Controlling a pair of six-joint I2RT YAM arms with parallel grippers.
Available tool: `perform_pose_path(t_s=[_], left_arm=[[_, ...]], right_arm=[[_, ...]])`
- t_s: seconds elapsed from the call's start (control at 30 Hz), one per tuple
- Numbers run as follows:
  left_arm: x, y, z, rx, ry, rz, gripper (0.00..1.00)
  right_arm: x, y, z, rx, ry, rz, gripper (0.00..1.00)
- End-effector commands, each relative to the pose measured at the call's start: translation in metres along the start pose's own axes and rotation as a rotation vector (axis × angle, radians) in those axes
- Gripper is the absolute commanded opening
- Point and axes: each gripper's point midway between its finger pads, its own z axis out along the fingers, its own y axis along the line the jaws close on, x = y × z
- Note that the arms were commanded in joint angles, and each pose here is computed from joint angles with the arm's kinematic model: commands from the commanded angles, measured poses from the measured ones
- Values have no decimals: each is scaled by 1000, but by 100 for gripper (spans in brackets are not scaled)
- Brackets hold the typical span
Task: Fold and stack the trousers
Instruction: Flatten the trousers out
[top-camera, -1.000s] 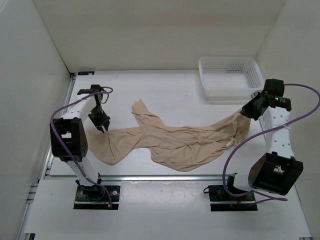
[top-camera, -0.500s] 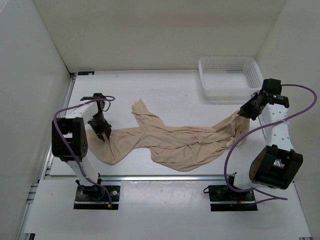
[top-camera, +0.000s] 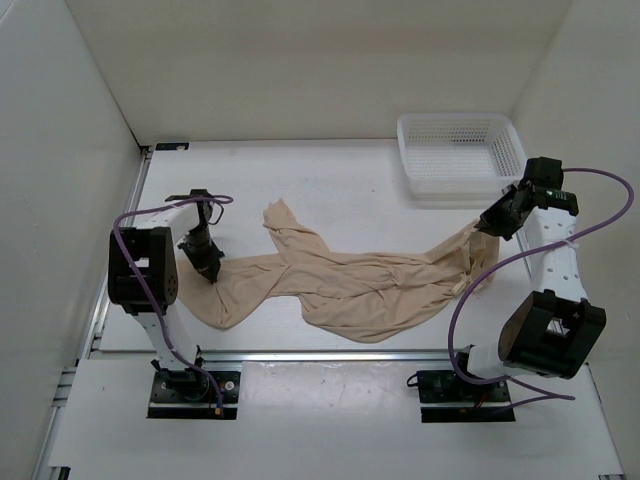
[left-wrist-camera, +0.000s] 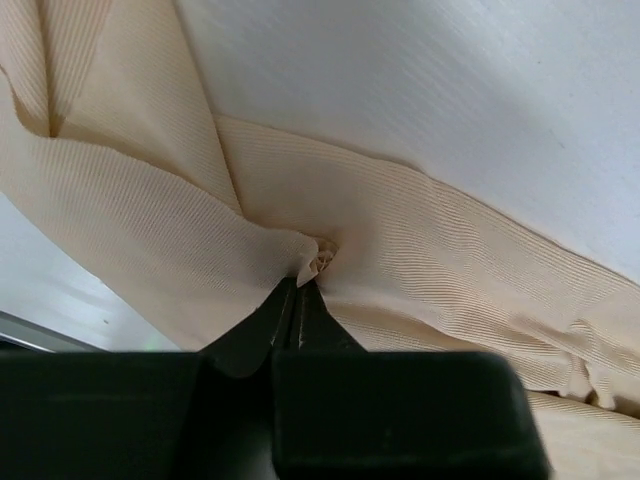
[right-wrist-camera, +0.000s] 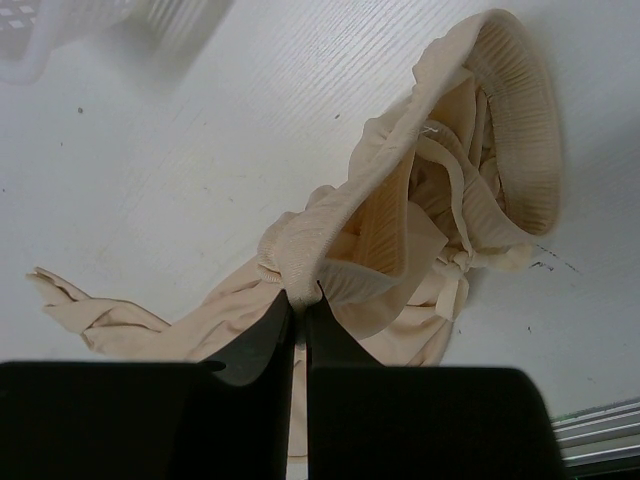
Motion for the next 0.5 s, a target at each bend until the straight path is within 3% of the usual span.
perform_pose_path(t_s=[0.0,0.27,0.47], left_arm=[[-10,3,-13,10,-50,-9,10],[-14,51,-82,28,-193,-87,10],[-13,89,-93,-24,-218,-211,10]], right_arm=[[-14,11,-13,-46,-61,-20,0],[-11,11,-11,-49,-48,-19,0],[-10,12,-13,-62,-52,-21,0]])
